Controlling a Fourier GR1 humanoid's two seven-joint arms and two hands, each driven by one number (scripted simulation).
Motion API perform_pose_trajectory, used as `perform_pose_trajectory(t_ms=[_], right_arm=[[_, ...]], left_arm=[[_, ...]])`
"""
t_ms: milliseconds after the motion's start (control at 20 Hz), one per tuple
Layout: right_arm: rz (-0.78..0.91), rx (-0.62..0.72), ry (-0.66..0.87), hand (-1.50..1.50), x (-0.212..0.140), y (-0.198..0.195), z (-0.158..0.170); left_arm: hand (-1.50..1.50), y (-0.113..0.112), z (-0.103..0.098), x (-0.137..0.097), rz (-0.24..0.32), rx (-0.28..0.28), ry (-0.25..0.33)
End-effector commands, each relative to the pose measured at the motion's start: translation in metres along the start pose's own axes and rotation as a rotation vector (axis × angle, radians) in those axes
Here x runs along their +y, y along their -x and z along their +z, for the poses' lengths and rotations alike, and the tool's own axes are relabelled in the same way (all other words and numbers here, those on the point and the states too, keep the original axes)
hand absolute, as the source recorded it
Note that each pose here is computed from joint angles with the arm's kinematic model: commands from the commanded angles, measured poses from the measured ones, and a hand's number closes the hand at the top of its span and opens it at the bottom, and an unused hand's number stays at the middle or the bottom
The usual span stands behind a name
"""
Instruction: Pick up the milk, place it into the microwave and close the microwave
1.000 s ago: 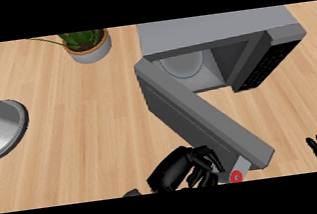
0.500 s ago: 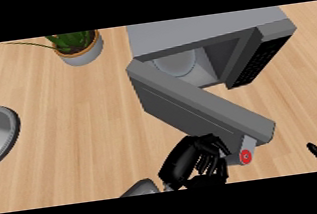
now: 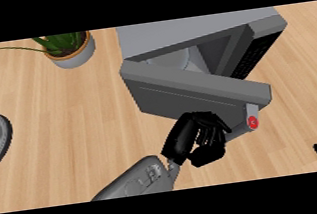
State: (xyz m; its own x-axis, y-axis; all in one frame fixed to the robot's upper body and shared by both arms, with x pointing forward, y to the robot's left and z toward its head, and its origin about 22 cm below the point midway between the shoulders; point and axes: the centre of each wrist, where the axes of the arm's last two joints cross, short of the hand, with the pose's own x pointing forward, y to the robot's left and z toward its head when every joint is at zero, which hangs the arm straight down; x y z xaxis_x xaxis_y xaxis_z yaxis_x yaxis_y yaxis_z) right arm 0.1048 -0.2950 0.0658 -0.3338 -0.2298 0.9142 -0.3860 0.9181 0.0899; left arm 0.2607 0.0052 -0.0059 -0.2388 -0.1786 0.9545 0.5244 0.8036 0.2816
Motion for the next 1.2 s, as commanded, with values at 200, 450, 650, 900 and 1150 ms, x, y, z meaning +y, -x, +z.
perform_pose_trajectory(t_ms=[200,450,650,900,1150], right_arm=[[0.003,0.012,-0.019,-1.5,0.004,-0.018,-0.01],[-0.008,0.003,-0.02,-1.5,0.005,-0.024,-0.012],[0.001,-0.006,-0.031,-1.5,0.006,-0.032,-0.017],[0.006,-0.027,-0.045,-1.5,0.003,-0.039,-0.021],[-0.012,-0.035,-0.032,-1.5,0.003,-0.042,-0.023]], left_arm=[[1.5,-0.033,-0.045,0.022,0.042,-0.063,-0.112],[1.5,-0.031,-0.06,0.038,0.08,-0.057,-0.175],[1.5,-0.033,-0.072,0.05,0.096,-0.055,-0.208],[1.5,-0.039,-0.084,0.063,0.163,-0.055,-0.227],[1.5,-0.031,-0.08,0.065,0.221,-0.026,-0.258]])
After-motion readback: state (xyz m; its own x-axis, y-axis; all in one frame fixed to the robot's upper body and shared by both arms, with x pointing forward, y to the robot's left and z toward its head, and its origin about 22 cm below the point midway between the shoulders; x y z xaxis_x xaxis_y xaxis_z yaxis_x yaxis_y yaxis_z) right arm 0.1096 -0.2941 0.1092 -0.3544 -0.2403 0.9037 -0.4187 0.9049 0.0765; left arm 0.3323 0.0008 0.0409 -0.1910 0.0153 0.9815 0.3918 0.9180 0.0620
